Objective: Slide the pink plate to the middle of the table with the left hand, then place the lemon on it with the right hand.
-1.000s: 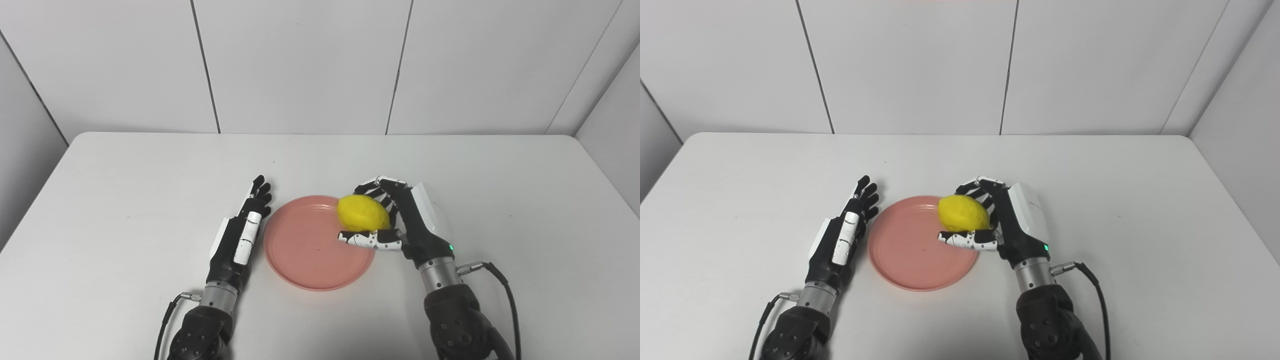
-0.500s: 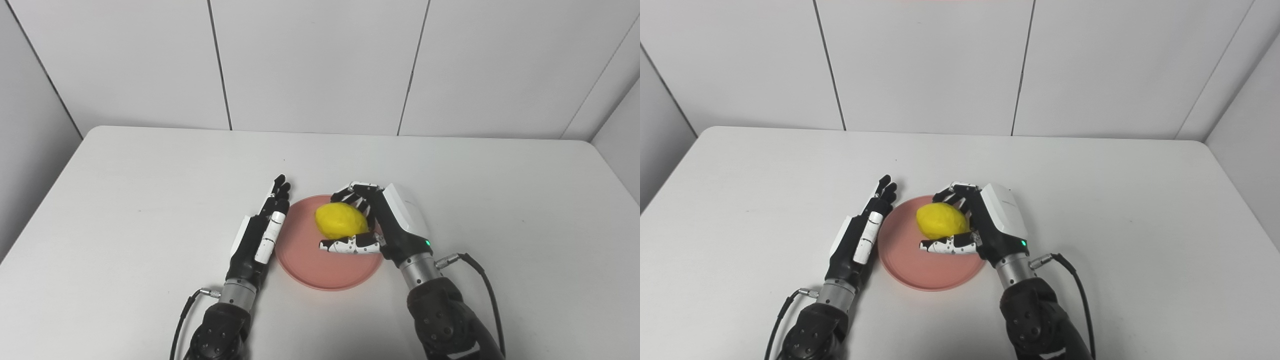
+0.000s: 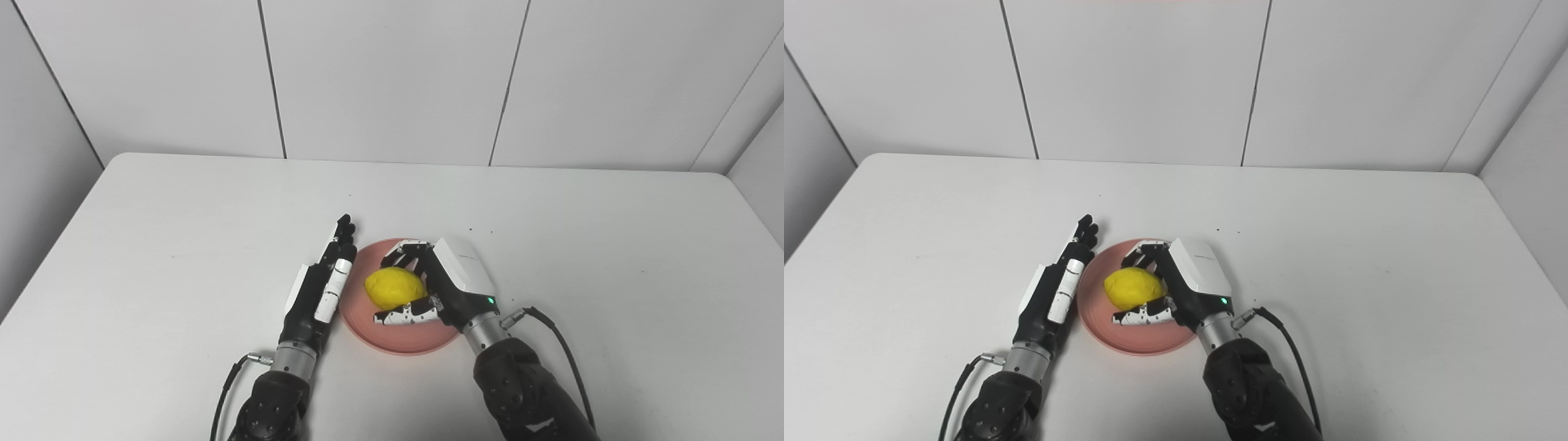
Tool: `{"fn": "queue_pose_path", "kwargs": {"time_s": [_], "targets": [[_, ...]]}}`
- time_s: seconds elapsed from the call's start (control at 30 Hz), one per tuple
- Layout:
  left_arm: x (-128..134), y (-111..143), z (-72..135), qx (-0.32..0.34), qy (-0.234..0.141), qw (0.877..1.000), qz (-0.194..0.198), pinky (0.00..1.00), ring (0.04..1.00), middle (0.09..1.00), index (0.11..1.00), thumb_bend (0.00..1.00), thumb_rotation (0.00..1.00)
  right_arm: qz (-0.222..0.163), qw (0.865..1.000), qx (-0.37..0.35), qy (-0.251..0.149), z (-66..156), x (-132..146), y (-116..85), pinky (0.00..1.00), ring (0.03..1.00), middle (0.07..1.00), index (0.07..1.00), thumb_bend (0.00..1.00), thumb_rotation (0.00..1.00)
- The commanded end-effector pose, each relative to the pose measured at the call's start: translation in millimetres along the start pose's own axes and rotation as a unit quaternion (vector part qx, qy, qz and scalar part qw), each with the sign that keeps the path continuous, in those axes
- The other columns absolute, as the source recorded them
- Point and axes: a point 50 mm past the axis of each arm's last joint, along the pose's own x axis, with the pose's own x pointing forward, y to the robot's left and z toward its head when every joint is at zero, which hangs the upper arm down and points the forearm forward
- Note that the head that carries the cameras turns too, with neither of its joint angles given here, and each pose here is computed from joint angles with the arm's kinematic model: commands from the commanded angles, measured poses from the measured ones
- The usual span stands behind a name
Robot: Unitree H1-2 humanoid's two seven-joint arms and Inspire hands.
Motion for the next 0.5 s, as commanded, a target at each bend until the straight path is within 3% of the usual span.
{"fn": "queue_pose_path", "kwargs": {"time_s": [0.0, 0.13, 0.27, 0.3, 0.33, 0.37, 0.4, 0.47], "targets": [[-9.5, -3.4, -11.9, -0.004, 0.015, 1.000, 0.009, 1.00, 0.994, 0.986, 0.979, 0.72, 1.00, -0.025, 0.999, -0.006, -0.042, 13.2, 11.4, -10.4, 0.18, 0.241, 0.472, 0.490, 0.52, 0.00], [-9.7, -2.6, -12.0, -0.003, 0.013, 1.000, 0.009, 0.99, 0.985, 0.981, 0.977, 0.70, 1.00, -0.024, 0.999, -0.015, -0.038, 7.6, 11.3, -7.3, 0.17, 0.228, 0.470, 0.491, 0.52, 0.00], [-9.8, -2.0, -12.3, -0.008, 0.015, 1.000, 0.013, 0.99, 0.989, 0.980, 0.975, 0.69, 1.00, -0.025, 0.999, -0.029, -0.038, 3.8, 10.5, -5.7, 0.26, 0.288, 0.474, 0.492, 0.52, 0.00], [-9.9, -1.9, -12.6, -0.006, 0.014, 1.000, 0.014, 0.99, 0.982, 0.978, 0.975, 0.69, 1.00, -0.025, 0.998, -0.035, -0.037, 2.9, 10.2, -5.6, 0.41, 0.440, 0.476, 0.504, 0.52, 0.00], [-9.9, -1.8, -12.9, -0.008, 0.013, 1.000, 0.013, 0.98, 0.979, 0.976, 0.975, 0.69, 1.00, -0.029, 0.998, -0.040, -0.039, 2.2, 9.5, -5.8, 0.49, 0.519, 0.477, 0.510, 0.52, 0.00], [-9.9, -1.8, -13.2, -0.009, 0.013, 1.000, 0.013, 0.98, 0.975, 0.976, 0.976, 0.69, 1.00, -0.032, 0.998, -0.042, -0.041, 1.8, 9.0, -6.0, 0.65, 0.658, 0.637, 0.502, 0.51, 0.08], [-9.6, -2.1, -12.9, -0.010, 0.013, 1.000, 0.013, 0.97, 0.974, 0.975, 0.974, 0.69, 1.00, -0.032, 0.998, -0.045, -0.043, 1.8, 8.3, -7.4, 0.74, 0.739, 0.718, 0.623, 0.55, 0.06], [-9.0, -2.4, -12.0, -0.006, 0.012, 1.000, 0.012, 0.97, 0.976, 0.976, 0.972, 0.69, 1.00, -0.031, 0.997, -0.049, -0.043, 2.7, 6.6, -11.1, 0.79, 0.788, 0.764, 0.709, 0.59, 0.05]]}}
